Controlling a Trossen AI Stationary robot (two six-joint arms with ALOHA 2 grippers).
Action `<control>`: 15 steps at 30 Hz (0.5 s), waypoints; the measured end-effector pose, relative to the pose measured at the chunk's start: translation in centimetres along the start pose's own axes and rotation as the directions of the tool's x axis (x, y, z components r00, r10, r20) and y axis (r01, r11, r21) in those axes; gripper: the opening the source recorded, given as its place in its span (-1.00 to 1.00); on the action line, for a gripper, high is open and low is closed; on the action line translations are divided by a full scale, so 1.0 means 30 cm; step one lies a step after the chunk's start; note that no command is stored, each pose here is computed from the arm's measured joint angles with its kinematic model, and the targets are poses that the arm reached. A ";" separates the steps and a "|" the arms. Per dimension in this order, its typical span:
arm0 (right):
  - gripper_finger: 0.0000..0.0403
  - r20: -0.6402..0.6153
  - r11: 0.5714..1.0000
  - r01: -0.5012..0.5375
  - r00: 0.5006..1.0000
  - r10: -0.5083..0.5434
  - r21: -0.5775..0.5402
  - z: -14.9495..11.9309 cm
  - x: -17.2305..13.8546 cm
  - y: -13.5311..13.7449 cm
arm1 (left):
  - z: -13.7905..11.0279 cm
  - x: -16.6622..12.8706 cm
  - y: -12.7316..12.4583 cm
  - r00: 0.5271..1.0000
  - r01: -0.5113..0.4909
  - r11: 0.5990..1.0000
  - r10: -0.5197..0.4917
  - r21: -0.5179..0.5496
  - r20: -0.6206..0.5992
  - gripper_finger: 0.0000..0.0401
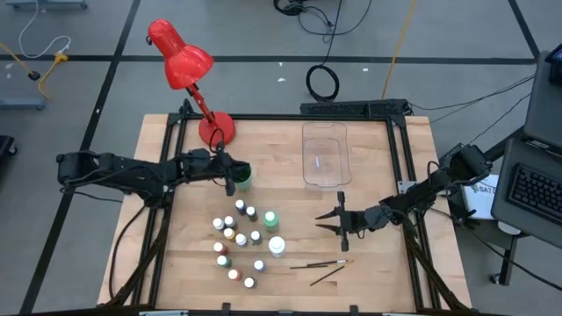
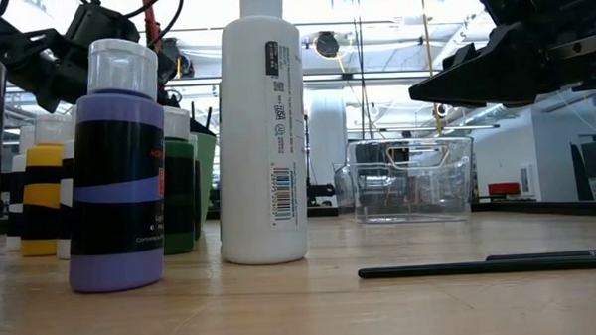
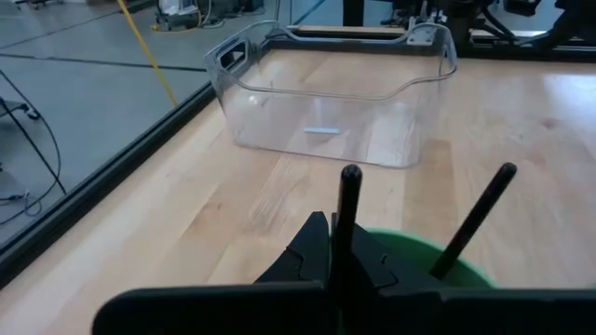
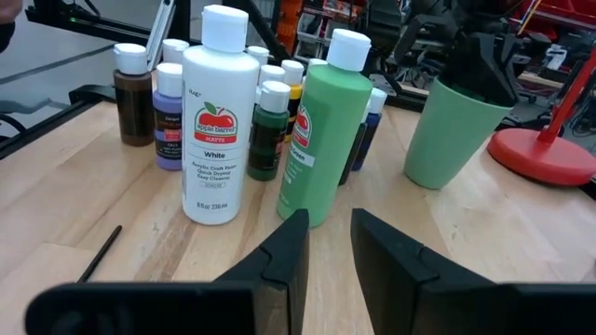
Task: Pick & Place Paint Supplies
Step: Put the gold paintbrush into the green cup
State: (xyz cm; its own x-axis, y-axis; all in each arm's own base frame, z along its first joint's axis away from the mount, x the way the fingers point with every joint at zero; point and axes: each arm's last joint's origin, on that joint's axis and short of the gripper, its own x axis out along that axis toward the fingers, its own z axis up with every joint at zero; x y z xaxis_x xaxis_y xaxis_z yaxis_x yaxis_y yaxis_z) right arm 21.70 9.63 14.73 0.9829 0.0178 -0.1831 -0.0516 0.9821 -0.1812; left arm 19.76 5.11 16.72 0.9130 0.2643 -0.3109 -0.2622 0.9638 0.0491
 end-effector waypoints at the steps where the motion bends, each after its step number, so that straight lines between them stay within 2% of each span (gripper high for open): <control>1: -0.63 0.000 1.000 0.000 1.000 0.000 -0.001 0.000 0.000 0.000 | 0.000 0.001 0.000 1.000 0.003 1.000 -0.003 0.000 0.001 -1.00; 8: -0.63 0.000 1.000 0.000 1.000 0.000 -0.001 0.000 0.000 0.000 | 0.003 -0.001 -0.001 1.000 0.007 1.000 -0.008 0.023 0.007 -0.89; 15: -0.63 0.000 1.000 0.000 1.000 0.000 0.002 0.000 0.000 0.000 | 0.021 0.002 -0.008 0.996 0.090 0.995 -0.091 0.033 0.024 -0.60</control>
State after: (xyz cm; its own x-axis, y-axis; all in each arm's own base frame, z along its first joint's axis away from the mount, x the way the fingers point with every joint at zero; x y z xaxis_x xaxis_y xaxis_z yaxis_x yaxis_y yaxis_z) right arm 21.69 9.63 14.72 0.9829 0.0182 -0.1835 -0.0517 0.9824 -0.1794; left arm 20.08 4.92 17.28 0.9404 0.1760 -0.2911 -0.1681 0.9844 0.0522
